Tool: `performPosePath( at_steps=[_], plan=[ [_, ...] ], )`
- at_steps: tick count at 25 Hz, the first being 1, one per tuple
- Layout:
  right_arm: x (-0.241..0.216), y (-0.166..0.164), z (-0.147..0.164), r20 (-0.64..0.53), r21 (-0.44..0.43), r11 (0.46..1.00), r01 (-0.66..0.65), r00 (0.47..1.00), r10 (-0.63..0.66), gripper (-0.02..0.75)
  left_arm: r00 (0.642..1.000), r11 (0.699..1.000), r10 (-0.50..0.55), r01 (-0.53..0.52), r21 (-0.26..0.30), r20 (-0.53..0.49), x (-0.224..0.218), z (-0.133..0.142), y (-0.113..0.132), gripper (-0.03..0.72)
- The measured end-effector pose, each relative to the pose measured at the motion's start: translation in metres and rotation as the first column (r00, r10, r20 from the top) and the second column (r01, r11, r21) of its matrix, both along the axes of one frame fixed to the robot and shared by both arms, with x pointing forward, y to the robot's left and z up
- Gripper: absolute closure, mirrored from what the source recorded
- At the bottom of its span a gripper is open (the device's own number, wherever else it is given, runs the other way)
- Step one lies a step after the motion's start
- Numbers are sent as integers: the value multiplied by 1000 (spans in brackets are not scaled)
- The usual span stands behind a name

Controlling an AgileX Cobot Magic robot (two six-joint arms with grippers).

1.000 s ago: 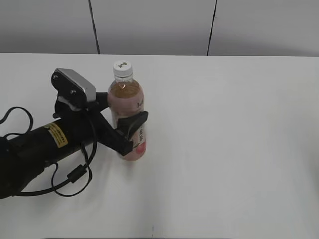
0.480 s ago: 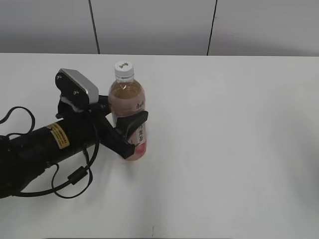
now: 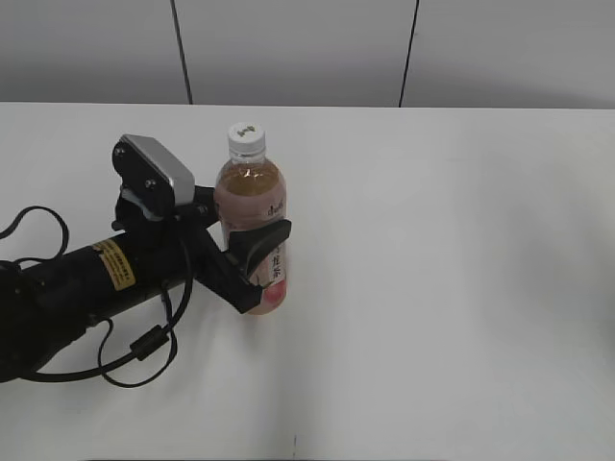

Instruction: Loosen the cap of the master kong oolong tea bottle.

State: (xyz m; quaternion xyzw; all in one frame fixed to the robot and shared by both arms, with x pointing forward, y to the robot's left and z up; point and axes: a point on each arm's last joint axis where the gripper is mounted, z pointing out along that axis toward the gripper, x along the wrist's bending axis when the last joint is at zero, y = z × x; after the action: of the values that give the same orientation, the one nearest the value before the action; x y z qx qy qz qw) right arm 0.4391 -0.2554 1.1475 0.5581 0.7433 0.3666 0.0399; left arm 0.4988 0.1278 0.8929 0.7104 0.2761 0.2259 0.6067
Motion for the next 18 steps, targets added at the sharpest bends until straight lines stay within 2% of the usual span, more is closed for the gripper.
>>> performPosePath(
  at_steps=[4,7,13,18],
  plan=[
    [24,11,4,-27,-25,998,-59,998,58,330,1000,1000,0,0,5,-3,0,0,0,284],
    [34,29,-3,-68,-38,992,-123,990,120,330,1000,1000,-5,5,7,-3,1,0,-1,284],
    [46,88,-31,-217,-64,968,-241,950,222,330,1000,999,-30,30,12,1,-1,0,-2,284],
    [67,127,-15,-196,-57,964,-260,950,244,330,999,999,-33,33,14,1,-1,0,-2,284]
  ],
)
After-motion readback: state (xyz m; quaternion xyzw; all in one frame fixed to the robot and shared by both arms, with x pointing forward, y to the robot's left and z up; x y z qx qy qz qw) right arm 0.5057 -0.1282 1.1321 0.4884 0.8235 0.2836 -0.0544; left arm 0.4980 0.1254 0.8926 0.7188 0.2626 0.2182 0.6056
